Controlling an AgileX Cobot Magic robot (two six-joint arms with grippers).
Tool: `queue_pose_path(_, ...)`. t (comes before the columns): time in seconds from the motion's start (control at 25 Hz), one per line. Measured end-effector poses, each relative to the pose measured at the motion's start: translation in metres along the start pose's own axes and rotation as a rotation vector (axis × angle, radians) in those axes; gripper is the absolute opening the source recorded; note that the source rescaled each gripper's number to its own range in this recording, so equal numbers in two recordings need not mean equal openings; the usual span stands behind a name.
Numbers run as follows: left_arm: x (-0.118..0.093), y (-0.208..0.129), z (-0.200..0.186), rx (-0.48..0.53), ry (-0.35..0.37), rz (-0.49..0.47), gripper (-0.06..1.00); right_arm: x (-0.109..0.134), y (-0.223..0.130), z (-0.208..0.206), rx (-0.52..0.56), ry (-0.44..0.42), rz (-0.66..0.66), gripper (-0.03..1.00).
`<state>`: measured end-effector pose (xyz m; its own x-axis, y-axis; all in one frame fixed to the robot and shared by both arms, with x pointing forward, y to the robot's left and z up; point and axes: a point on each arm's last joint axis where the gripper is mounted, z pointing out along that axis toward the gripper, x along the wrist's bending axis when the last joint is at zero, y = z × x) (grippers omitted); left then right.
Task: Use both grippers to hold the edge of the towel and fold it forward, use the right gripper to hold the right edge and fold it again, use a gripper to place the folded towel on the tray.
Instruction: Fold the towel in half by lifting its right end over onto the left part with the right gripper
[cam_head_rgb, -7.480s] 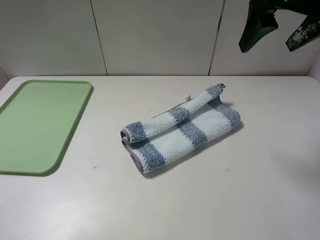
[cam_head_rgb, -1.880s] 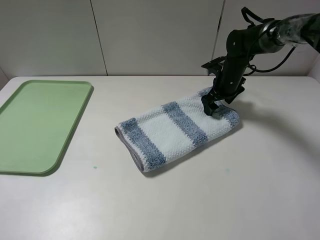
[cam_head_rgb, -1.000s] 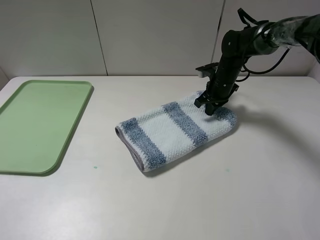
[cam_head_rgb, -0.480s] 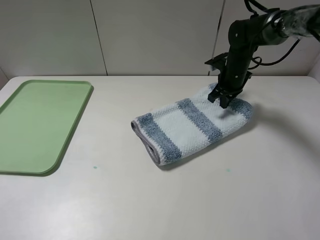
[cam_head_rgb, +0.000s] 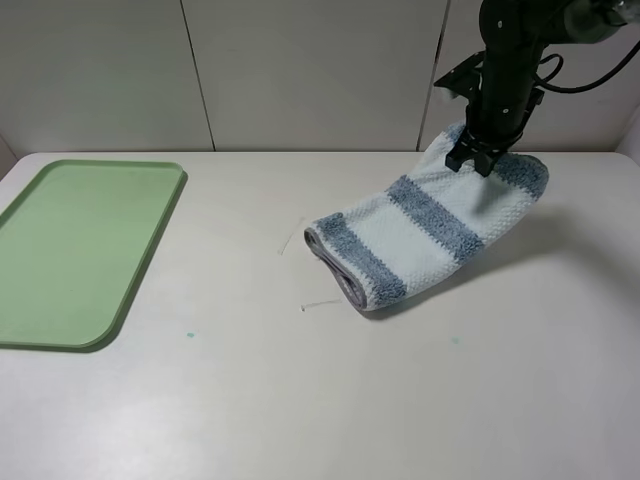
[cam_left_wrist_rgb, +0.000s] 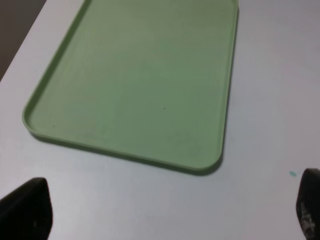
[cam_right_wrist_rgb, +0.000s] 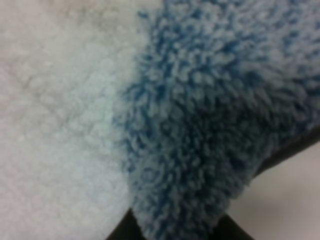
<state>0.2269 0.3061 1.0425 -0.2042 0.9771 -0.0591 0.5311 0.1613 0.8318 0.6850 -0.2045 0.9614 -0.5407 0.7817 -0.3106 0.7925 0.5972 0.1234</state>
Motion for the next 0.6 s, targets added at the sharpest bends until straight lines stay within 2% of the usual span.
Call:
queue_pose_path(0.4,0.000,0.000,0.000,0.000,0.000,0.000,0.98,-0.017,-0.004,-0.014,-0.001,-0.133,0.012,0.09)
queue_pose_path(0.6,0.000,0.000,0.000,0.000,0.000,0.000,0.98,-0.018,-0.005,-0.019,-0.005,-0.128,0.039,0.09)
